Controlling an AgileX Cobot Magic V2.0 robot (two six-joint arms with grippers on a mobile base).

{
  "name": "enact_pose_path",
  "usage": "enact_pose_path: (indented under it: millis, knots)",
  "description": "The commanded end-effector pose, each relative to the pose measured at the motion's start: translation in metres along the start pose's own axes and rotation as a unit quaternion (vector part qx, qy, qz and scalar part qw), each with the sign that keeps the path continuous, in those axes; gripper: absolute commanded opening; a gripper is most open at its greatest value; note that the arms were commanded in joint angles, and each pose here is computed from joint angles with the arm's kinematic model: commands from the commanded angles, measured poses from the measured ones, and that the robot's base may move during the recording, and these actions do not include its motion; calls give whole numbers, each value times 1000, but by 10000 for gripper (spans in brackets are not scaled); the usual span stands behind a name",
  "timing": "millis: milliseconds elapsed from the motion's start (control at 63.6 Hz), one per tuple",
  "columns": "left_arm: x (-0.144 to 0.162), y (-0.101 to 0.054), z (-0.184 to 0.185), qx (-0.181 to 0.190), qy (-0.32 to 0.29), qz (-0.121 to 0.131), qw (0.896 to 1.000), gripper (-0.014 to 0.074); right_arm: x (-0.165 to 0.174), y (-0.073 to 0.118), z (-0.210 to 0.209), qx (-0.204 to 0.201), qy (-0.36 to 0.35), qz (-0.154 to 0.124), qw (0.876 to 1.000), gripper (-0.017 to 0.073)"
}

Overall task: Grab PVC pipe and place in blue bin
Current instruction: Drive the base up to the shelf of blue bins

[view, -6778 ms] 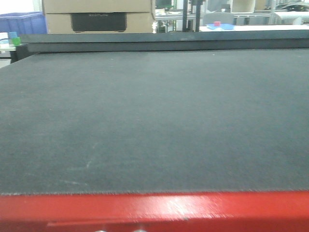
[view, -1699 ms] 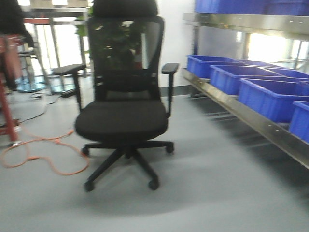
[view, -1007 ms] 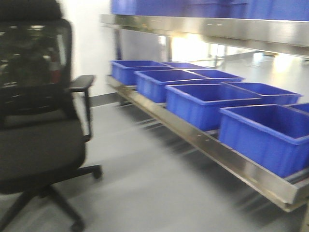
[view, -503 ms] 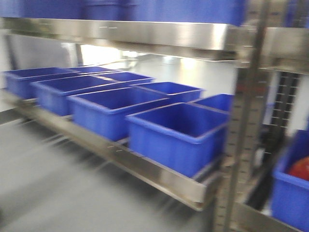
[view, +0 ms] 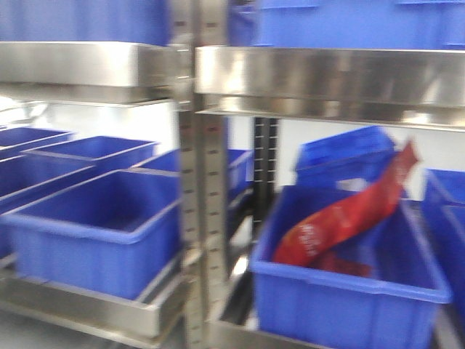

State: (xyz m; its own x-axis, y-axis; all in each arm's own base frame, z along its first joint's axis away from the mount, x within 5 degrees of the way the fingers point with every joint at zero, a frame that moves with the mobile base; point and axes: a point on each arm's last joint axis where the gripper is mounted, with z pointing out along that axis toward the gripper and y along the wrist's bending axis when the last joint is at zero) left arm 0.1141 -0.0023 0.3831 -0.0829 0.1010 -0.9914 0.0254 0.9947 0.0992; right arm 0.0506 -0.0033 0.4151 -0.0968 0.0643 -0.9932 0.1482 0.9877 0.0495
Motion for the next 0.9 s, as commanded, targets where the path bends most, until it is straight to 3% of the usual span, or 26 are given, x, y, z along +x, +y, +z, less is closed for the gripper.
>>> enact_pose_path:
  millis: [0, 881]
  knots:
    - [-3, 0, -1, -1, -16, -3, 1000, -111, -4, 0, -2, 2, -17, -4, 1000, -168]
    - [-3, 0, -1, -1, -16, -3, 1000, -111, -4, 0, -2, 2, -17, -4, 1000, -168]
